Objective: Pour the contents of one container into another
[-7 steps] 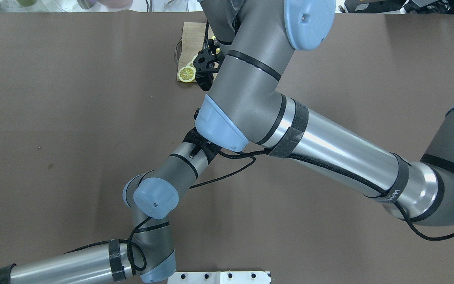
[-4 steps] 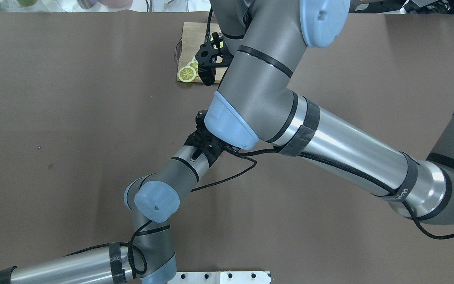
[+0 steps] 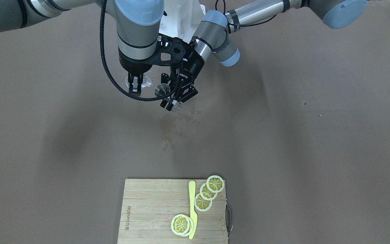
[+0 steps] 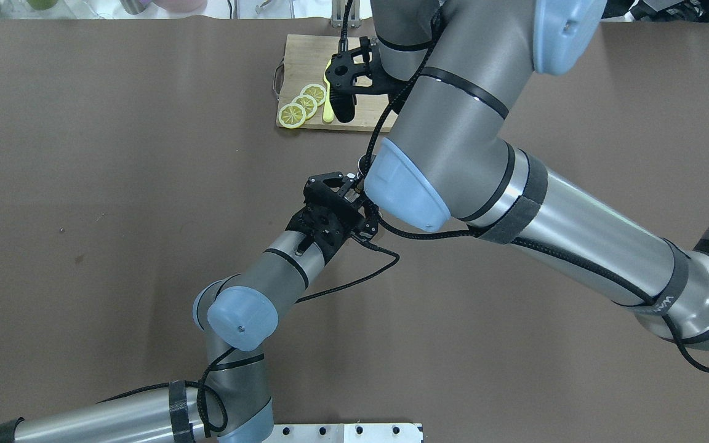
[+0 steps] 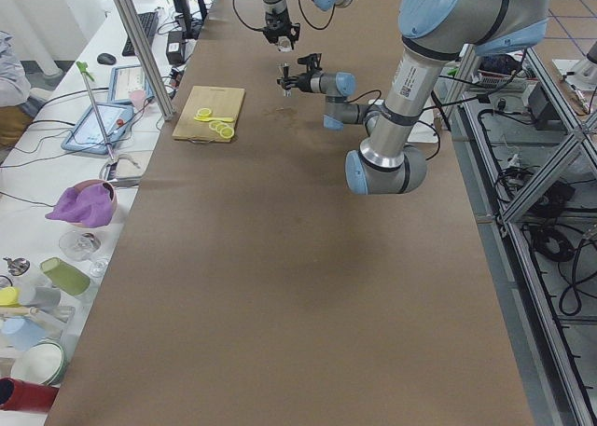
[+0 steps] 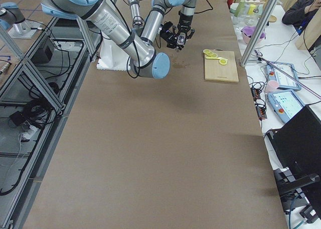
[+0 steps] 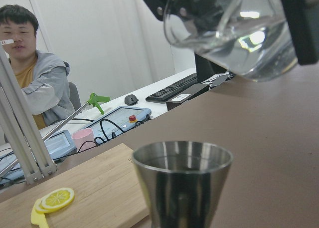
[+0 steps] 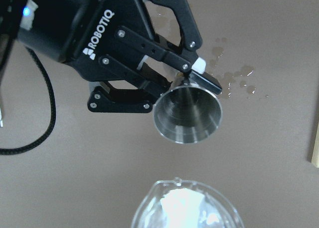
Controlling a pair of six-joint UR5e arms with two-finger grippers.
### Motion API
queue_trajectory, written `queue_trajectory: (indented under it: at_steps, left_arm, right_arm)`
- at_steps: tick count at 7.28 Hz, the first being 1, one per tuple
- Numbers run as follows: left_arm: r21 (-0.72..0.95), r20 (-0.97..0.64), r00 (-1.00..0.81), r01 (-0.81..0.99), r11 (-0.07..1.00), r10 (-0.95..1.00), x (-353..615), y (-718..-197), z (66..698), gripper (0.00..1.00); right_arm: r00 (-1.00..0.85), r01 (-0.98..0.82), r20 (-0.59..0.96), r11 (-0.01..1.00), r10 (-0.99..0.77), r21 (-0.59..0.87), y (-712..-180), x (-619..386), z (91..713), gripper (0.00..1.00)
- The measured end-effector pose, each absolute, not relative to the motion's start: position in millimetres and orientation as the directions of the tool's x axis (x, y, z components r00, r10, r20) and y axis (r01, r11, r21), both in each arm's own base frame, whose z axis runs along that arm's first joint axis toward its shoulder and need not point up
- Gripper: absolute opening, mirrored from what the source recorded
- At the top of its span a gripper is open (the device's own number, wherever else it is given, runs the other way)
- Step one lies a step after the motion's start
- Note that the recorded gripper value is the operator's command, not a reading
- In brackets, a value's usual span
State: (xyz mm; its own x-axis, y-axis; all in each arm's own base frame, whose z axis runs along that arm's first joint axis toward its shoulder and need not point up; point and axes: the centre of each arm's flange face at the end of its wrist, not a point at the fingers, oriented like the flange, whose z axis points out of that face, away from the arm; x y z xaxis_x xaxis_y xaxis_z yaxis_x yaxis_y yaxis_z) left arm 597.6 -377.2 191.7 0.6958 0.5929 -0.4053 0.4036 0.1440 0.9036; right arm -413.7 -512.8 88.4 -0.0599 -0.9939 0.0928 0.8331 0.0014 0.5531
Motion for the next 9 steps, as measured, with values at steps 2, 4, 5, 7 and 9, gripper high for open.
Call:
queue_trajectory:
  at_steps: [2, 4, 5, 7, 9]
  left_arm:
    - [0.895, -0.417, 0.688, 0.426, 0.135, 0.594, 590.4, -375.8, 204.4, 0.00]
    - [0.889, -0.424, 0.684, 0.439, 0.130, 0.594, 585.8, -375.8, 211.9, 0.00]
    - [0.889, -0.424, 0.685, 0.440, 0.128, 0.593, 583.2, -376.8, 216.4, 0.00]
    - [0.884, -0.430, 0.681, 0.453, 0.121, 0.593, 567.9, -374.5, 235.0, 0.00]
    - [0.887, -0.425, 0.694, 0.448, 0.113, 0.580, 546.4, -379.7, 255.2, 0.00]
  right_arm:
    - [-0.034, 0.795, 0.057, 0.007, -0.998, 0.606, -522.3, -389.4, 100.0, 0.00]
    - [-0.008, 0.755, 0.005, -0.003, -1.000, 0.656, -523.3, -361.5, 115.2, 0.00]
    - [0.006, 0.734, -0.021, -0.010, -1.000, 0.680, -525.3, -349.4, 124.1, 0.00]
    - [0.031, 0.691, -0.053, -0.017, -0.998, 0.723, -530.8, -325.1, 149.2, 0.00]
    - [0.059, 0.650, -0.062, -0.009, -0.996, 0.760, -532.9, -308.9, 177.1, 0.00]
